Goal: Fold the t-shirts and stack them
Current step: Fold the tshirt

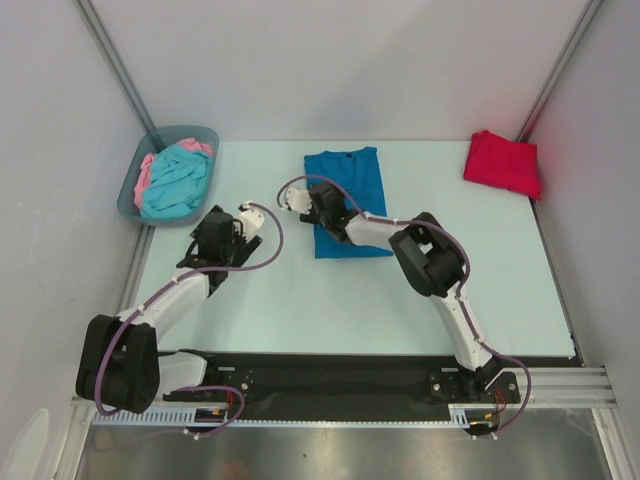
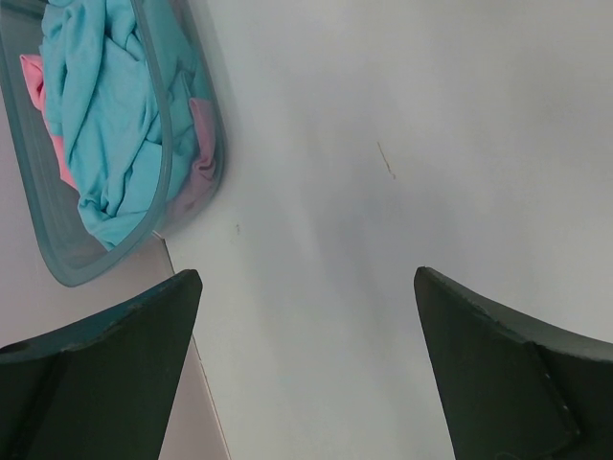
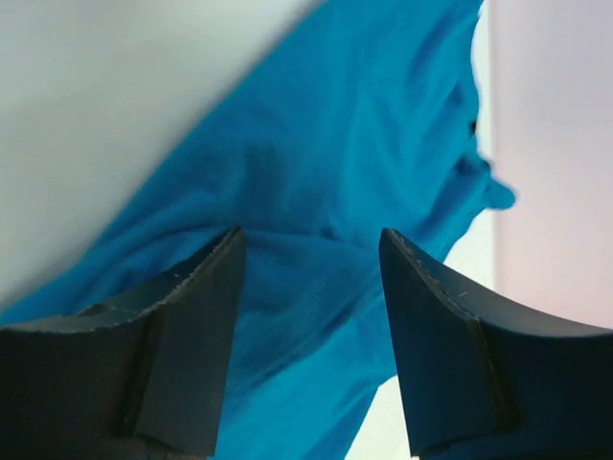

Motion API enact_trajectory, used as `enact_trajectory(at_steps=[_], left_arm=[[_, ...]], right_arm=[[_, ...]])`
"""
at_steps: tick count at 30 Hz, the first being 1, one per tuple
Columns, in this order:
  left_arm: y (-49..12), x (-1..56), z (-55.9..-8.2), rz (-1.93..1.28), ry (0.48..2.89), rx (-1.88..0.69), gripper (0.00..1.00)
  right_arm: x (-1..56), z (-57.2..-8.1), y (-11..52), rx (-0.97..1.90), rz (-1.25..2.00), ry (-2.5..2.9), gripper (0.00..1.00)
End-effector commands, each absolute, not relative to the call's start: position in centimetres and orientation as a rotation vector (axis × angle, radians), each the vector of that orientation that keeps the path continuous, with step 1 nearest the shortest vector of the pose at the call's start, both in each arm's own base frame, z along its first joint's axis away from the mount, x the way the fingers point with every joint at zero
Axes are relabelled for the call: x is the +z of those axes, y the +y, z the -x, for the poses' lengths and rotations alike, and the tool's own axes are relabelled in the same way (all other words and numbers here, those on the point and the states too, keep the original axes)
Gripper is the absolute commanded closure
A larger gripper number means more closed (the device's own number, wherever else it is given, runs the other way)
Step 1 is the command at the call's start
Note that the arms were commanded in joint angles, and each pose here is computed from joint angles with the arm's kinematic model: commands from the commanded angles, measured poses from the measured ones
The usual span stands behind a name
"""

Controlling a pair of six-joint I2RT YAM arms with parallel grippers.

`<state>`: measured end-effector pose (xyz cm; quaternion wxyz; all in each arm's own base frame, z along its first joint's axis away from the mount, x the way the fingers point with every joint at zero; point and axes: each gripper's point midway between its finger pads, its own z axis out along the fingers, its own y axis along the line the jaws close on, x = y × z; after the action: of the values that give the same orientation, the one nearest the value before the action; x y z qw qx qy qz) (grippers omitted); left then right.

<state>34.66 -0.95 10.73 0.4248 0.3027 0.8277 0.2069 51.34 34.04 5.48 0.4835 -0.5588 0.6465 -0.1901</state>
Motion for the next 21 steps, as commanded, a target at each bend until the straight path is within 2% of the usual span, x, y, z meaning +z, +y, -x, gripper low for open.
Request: enact_trajectory(at_steps=[1,13,21], left_arm=[[-1.0,11.1,-35.0,-0.754,2.05,0.51,0.0],[-1.0,10.9,-35.0,-0.756,2.057,0.509,0.0],[-1.0,11.3,-35.0,-0.75,2.046,0.509,0.0]], right_arm=[[8.9,-51.5,32.8,-0.232,1.278,1.739,0.36],[13.3,-50.6,31.9,-0.292,1.24,1.693,0.36],[12.4,-47.4,31.6,-0.284,1.359,1.716,0.37]])
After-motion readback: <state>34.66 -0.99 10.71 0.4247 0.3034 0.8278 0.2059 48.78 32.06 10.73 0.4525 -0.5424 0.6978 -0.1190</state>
